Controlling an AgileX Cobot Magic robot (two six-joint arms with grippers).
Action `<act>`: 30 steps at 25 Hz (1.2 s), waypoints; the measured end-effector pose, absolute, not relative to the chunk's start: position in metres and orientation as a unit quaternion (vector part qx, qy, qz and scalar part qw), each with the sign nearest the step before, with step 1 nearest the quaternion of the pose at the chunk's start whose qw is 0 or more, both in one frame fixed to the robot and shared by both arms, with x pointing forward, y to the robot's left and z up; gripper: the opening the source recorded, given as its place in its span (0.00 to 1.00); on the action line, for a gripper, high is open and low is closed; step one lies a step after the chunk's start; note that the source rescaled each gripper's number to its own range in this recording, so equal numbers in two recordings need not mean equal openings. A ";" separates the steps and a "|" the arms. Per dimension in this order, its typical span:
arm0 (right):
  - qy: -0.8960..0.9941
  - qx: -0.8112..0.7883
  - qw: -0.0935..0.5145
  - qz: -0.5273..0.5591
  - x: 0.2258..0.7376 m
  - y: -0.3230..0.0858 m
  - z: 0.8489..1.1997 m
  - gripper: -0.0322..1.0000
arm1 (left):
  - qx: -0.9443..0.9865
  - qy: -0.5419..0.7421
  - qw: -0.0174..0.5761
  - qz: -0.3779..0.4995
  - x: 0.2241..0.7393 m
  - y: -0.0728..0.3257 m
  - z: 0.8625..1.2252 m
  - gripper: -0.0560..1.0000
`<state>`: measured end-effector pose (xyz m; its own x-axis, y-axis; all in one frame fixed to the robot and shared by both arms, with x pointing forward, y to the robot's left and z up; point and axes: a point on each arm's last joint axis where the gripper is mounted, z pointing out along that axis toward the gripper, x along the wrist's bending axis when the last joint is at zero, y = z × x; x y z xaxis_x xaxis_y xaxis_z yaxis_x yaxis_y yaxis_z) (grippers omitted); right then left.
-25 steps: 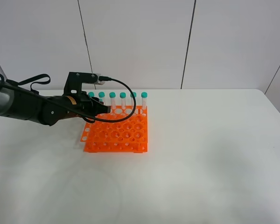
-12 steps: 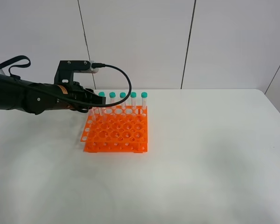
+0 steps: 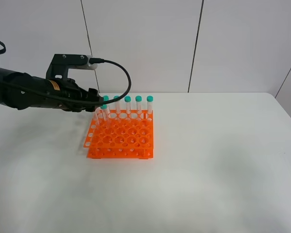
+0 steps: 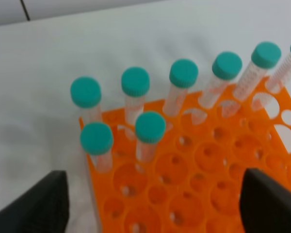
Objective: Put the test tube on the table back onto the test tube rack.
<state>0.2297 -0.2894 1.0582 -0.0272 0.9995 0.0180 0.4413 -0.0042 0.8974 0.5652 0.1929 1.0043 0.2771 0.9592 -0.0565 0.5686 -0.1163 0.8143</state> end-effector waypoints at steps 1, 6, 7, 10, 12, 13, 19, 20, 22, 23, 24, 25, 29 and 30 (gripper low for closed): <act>0.605 0.595 0.363 0.384 0.230 -0.289 1.058 0.31 | 0.705 0.544 0.377 0.254 0.562 0.194 1.008 0.85; 0.605 0.595 0.363 0.384 0.230 -0.289 1.058 0.31 | 0.711 0.526 0.383 0.269 0.549 0.198 1.033 0.90; 0.605 0.595 0.363 0.384 0.230 -0.289 1.058 0.31 | 0.708 0.523 0.388 0.273 0.546 0.199 1.039 0.91; 0.605 0.595 0.363 0.384 0.230 -0.289 1.058 0.31 | 0.701 0.518 0.401 0.282 0.538 0.202 1.055 0.96; 0.605 0.595 0.363 0.384 0.230 -0.289 1.058 0.31 | 0.702 0.519 0.399 0.281 0.534 0.203 1.059 0.98; 0.605 0.595 0.363 0.384 0.230 -0.289 1.058 0.31 | 0.705 0.521 0.394 0.277 0.532 0.204 1.059 0.98; 0.605 0.595 0.363 0.384 0.230 -0.289 1.058 0.31 | 0.701 0.534 0.373 0.289 0.528 0.224 1.066 0.99; 0.605 0.595 0.363 0.384 0.230 -0.289 1.058 0.31 | 0.696 0.539 0.372 0.294 0.527 0.229 1.069 0.99; 0.605 0.595 0.363 0.384 0.230 -0.289 1.058 0.31 | 0.679 0.555 0.369 0.309 0.525 0.245 1.077 0.99; 0.605 0.595 0.363 0.384 0.230 -0.289 1.058 0.31 | 0.671 0.562 0.367 0.315 0.523 0.253 1.080 0.99; 0.605 0.595 0.363 0.384 0.230 -0.289 1.058 0.31 | 0.661 0.571 0.365 0.323 0.522 0.263 1.083 0.99; 0.605 0.595 0.363 0.384 0.230 -0.289 1.058 0.31 | 0.650 0.581 0.362 0.331 0.521 0.272 1.086 0.99; 0.605 0.595 0.363 0.384 0.230 -0.289 1.058 0.31 | 0.622 0.620 0.326 0.348 0.512 0.309 1.075 1.00; 0.605 0.595 0.363 0.384 0.230 -0.289 1.058 0.31 | 0.620 0.626 0.320 0.349 0.511 0.313 1.072 1.00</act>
